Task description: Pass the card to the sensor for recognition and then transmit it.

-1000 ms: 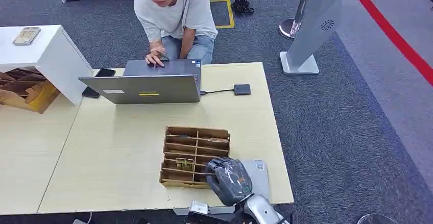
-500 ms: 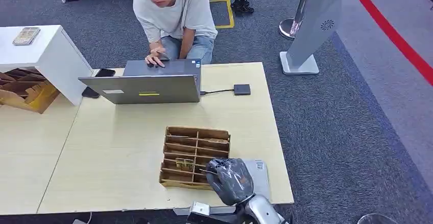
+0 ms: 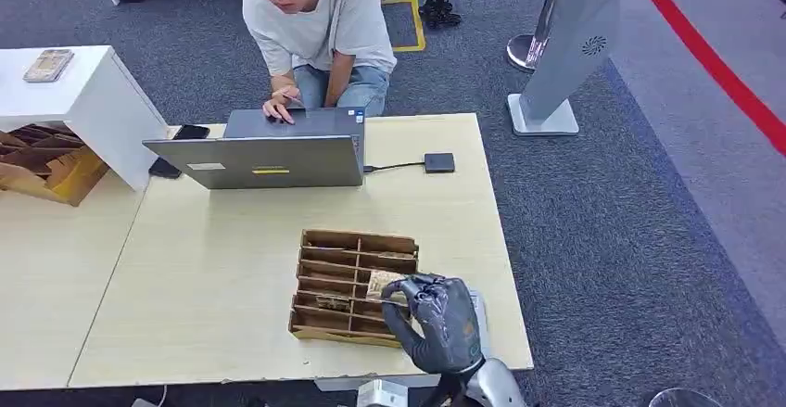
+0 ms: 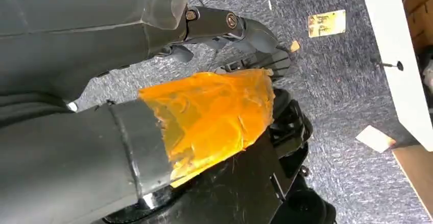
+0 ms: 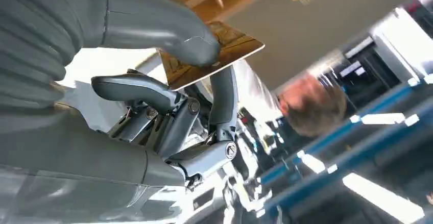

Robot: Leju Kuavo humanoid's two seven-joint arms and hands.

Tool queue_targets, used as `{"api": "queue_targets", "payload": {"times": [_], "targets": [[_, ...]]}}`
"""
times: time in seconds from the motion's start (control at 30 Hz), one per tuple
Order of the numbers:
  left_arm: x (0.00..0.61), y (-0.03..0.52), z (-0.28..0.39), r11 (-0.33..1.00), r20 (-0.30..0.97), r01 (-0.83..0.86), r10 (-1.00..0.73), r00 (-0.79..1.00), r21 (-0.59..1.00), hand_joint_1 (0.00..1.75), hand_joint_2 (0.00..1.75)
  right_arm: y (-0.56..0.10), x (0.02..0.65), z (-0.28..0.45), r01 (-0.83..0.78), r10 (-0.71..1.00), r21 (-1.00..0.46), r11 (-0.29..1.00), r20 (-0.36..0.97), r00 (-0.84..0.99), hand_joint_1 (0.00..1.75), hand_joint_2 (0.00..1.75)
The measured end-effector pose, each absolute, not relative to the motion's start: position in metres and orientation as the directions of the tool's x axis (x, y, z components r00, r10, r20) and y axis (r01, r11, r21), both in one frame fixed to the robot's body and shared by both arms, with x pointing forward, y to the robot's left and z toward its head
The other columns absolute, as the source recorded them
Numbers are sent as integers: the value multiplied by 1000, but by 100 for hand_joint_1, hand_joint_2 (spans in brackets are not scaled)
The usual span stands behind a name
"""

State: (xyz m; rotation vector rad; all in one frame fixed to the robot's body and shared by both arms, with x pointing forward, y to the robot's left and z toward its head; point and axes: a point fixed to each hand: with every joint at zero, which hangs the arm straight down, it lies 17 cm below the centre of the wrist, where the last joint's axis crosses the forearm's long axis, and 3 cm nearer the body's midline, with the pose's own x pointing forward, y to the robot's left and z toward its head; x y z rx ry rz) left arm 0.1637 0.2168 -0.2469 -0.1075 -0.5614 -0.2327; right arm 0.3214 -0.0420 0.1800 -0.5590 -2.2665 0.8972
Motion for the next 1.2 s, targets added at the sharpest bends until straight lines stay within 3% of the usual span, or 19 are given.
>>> {"api": "queue_targets", "payload": {"times": [0.47,1.2], "targets": [[166,218,-247,975,537,218,-167,827,-32,0,0,-56,314,249,222,512,-589,777,388,-766,175,175],[176,194,-242,948,538,314,-233,810,-62,0,0,-23,361,337,354,522,-544,761,190,-831,175,175]]}}
